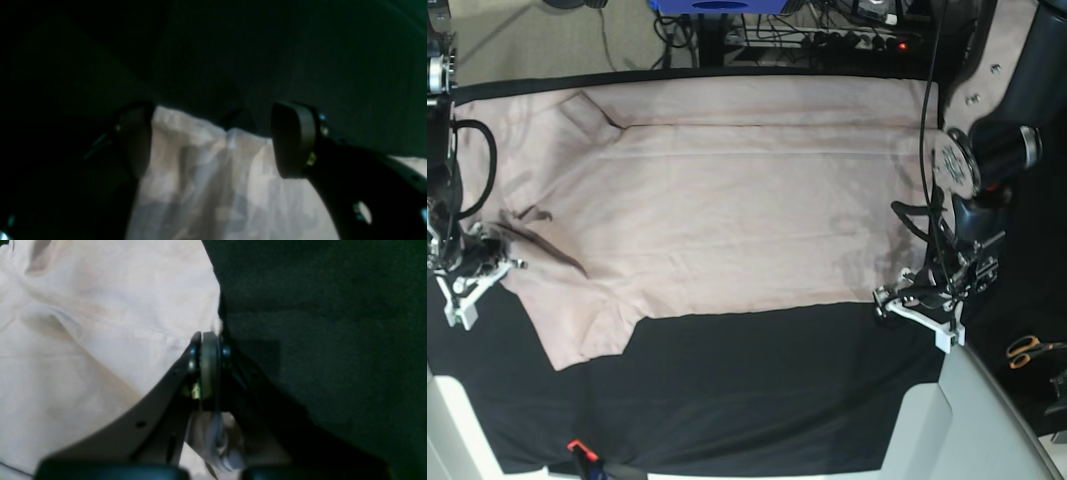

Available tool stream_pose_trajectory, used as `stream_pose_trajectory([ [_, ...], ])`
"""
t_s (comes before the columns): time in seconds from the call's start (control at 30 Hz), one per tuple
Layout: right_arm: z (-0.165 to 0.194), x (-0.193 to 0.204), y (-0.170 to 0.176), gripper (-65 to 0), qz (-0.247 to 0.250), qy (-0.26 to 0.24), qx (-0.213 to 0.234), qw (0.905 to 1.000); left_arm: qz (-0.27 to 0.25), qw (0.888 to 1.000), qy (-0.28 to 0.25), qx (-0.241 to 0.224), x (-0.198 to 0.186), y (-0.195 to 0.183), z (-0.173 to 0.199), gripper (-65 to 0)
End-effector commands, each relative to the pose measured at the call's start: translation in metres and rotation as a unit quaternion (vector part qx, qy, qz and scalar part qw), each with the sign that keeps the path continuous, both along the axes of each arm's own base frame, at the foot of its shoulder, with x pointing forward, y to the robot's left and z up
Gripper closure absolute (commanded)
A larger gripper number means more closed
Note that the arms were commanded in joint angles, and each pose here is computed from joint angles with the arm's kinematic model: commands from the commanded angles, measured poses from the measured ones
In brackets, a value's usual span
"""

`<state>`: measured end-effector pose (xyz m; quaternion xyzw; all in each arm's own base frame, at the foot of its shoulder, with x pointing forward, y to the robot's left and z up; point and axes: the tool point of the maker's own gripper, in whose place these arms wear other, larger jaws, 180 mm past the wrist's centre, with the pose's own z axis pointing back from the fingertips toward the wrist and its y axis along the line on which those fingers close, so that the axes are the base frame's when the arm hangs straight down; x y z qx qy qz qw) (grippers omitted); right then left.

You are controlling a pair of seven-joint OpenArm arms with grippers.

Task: Fold the T-shirt properly
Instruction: 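Pinch the shirt's side edge with both grippers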

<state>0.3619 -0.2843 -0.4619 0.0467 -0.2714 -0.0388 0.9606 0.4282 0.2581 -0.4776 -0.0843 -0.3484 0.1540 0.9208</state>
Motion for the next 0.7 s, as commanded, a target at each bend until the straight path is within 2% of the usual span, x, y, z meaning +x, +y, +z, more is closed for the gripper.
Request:
stream_pose_trajectory([
  [0.0,0.018,0.016,-0.009,0.0,-0.002,-0.028,-0.006,0.9996,-0.002,1.000,0.017,-0.003,-0.005,0.000,-0.005,-50.2],
  [0.07,0.018,0.016,-0.010,0.0,-0.002,-0.028,-0.007,0.9996,-0.001,1.000,0.014,-0.002,-0.005,0.001,-0.005,-41.5],
  [0.27,0.018,0.016,-0.010,0.0,-0.002,-0.028,-0.007,0.9996,-0.010,1.000,0.012,-0.010,-0.006,-0.005,-0.005,-1.5],
  [0.47,0.018,0.015,-0.010,0.0,-0.003,-0.027,-0.007,0.9996,-0.006,1.000,0.005,-0.003,-0.002,0.003,0.000,0.0],
  [0.57,0.018,0.017,-0.007,0.0,-0.002,-0.033,-0.004,0.9994,-0.013,1.000,-0.015,0.012,0.011,0.010,0.017,0.0],
  [0.67,0.025,0.025,-0.007,0.0,-0.004,-0.056,-0.005,0.9984,-0.029,0.999,-0.003,0.040,0.008,0.024,0.026,0.0],
])
